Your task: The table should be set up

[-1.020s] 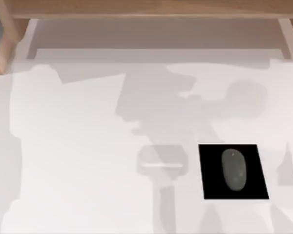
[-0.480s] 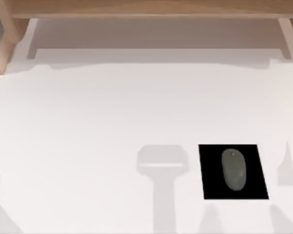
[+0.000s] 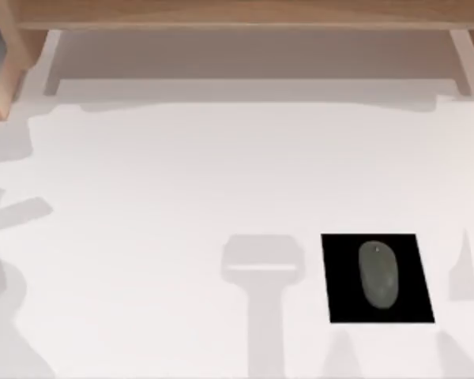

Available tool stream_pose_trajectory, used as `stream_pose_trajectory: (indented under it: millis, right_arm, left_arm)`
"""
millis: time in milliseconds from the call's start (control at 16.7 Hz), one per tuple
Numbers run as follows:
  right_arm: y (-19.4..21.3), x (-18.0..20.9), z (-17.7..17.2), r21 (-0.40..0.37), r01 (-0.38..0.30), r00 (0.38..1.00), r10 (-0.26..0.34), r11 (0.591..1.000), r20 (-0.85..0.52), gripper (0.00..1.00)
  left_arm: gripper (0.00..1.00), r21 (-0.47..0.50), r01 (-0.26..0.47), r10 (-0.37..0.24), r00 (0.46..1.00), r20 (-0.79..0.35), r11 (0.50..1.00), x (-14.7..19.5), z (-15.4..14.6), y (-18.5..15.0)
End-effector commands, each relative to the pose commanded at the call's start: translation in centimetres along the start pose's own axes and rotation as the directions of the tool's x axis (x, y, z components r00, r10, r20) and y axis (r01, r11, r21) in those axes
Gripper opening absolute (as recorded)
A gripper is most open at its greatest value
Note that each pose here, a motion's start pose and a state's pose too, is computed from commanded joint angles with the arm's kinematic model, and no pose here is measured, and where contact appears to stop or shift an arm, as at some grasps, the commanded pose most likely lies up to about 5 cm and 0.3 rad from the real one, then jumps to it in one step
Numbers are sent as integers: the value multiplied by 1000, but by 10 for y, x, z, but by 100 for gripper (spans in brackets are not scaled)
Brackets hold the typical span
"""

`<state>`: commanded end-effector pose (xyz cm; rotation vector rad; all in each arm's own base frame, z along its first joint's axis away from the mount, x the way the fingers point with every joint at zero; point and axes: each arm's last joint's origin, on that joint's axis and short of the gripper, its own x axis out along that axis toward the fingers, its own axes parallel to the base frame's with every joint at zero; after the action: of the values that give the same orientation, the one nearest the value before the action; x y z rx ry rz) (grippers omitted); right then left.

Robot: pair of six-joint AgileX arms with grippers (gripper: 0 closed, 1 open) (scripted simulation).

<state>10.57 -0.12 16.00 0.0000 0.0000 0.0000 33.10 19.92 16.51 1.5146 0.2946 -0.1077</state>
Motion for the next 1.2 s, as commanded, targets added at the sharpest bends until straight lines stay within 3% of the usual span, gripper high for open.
stream_pose_trajectory:
  millis: [240, 600, 1200]
  right_arm:
    - [0, 0, 0, 0, 0, 1000, 0, 1000, 0, 100]
    - [0, 0, 0, 0, 0, 1000, 0, 1000, 0, 100]
    - [0, 0, 0, 0, 0, 1000, 0, 1000, 0, 100]
  left_arm:
    - [0, 63, -2, -6, 990, 141, 998, 17, 24, -11]
    - [0, 63, -4, -5, 991, 135, 998, 17, 23, -10]
    - [0, 63, -2, -6, 990, 141, 998, 46, 28, -8]
